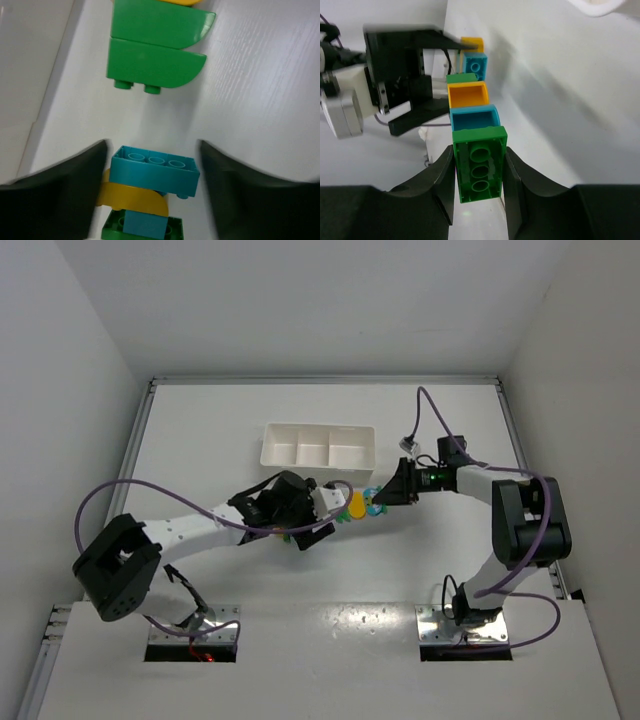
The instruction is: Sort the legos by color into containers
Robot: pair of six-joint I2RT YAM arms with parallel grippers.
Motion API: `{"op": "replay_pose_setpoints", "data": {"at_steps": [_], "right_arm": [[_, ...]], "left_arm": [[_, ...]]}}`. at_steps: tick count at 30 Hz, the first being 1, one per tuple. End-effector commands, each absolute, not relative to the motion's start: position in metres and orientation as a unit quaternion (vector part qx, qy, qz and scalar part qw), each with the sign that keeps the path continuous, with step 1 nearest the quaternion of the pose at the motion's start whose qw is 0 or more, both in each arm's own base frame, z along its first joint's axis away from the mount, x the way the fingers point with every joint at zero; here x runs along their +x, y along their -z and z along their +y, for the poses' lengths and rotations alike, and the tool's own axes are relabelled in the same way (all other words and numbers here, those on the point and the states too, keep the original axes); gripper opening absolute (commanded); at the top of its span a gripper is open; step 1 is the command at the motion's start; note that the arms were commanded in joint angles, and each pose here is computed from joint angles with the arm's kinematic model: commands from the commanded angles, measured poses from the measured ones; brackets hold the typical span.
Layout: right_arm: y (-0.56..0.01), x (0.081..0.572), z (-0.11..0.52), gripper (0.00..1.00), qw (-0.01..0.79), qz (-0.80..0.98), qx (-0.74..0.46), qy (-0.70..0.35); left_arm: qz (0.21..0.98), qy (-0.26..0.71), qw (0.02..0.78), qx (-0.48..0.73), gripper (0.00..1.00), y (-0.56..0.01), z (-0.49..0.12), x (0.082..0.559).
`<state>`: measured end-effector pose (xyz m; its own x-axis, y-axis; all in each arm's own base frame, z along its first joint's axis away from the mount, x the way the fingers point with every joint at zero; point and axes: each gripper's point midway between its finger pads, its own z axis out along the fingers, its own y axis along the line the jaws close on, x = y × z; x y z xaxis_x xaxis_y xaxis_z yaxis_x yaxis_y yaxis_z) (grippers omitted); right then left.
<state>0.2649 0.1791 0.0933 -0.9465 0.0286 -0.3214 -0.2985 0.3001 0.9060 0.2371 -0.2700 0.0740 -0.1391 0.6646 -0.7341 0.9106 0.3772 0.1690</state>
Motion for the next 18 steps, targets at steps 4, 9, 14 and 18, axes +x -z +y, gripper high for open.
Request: {"op": "replay_pose_setpoints", "data": {"at_steps": [4,9,14,18], "right_arm": [[-0.109,0.263,0.178,0.00,0.182,0.782,-0.175,-0.570],[-0.106,0.252,0.175,0.00,0.190,0.778,-0.218,-0.557],[-0.115,0.257,0.175,0.00,0.212,0.768,-0.241,-0.554],[-0.123,0.259,0.181,0.00,0.230,0.753,-0.274,-0.552]], "left_arm": [[0.730,0.241,0.406,0.493,1.00,-0.127,-0.296,0.257],[0.699,0.346,0.433,0.452,1.00,-0.200,-0.311,0.271],[0.663,0.462,0.353,0.472,0.96,-0.213,-0.327,0.256],[0.651,0.534,0.276,0.464,0.95,-0.204,-0.331,0.250]]}}
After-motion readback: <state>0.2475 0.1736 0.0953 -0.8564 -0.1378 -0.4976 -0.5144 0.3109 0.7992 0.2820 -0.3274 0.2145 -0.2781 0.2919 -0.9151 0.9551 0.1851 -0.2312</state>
